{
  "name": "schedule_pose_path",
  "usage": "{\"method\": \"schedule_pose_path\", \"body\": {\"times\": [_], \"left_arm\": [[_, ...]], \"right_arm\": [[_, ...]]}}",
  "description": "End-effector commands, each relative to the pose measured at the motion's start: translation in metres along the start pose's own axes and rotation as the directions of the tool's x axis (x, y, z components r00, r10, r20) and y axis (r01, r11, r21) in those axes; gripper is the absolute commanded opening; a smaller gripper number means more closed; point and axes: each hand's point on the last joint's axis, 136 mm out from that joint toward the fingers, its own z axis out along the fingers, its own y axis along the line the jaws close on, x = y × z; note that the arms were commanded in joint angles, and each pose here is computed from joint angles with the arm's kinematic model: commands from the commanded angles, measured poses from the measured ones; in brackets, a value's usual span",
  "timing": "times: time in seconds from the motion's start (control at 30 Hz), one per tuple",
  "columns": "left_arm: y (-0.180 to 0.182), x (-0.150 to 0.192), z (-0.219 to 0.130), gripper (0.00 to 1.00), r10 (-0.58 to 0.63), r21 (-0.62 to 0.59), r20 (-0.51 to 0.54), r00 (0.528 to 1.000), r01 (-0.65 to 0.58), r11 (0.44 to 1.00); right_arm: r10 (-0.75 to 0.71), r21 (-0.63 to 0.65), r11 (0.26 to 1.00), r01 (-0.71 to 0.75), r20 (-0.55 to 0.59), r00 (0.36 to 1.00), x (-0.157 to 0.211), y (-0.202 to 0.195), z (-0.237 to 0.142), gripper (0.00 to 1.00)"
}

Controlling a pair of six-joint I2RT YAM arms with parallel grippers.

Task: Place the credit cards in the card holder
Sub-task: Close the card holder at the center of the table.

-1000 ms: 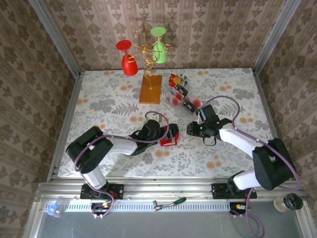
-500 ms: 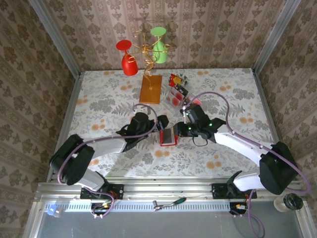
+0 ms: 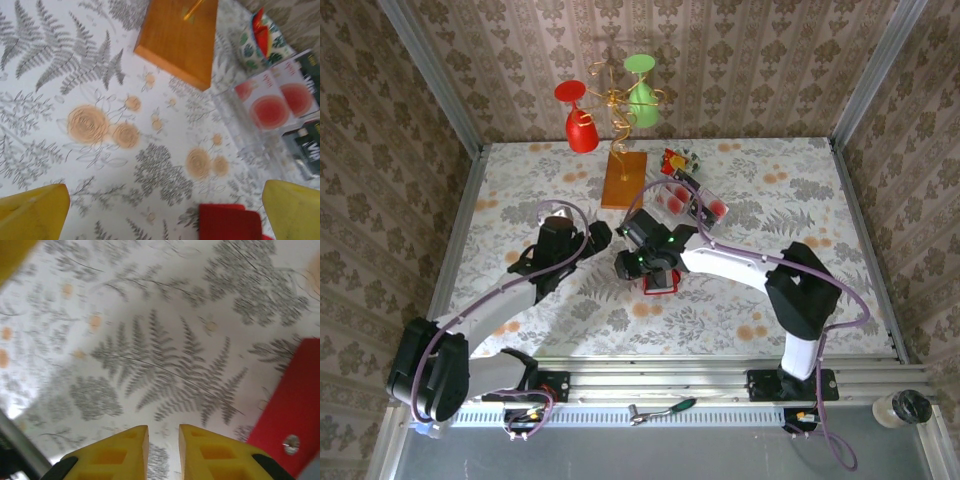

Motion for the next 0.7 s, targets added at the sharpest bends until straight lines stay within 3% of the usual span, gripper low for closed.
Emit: {"method": "schedule_pose_path", "body": {"times": [0.0,0.33,0.67], "left_arm": [[0.012,0.016,-0.001,1.00,0.051,-0.038,-0.065,0.997,-0.053,0.998],[-0.006,0.039,0.015,1.00,0.212,-0.021,-0.176,0.961,-0.219,0.975],[-0.027,0.084,0.039,1.00,0.457,0.010,-0.311,0.833,-0.478,0.878]], "right_arm": [[0.023,0.084,0.996,-0.022,-0.006,1.000,0.004,-0.028,-0.004,0.24],[0.115,0.141,0.983,-0.114,0.005,0.993,0.030,-0.074,-0.008,0.23],[0.163,0.154,0.975,-0.159,-0.013,0.987,0.050,-0.097,-0.001,0.22]]}}
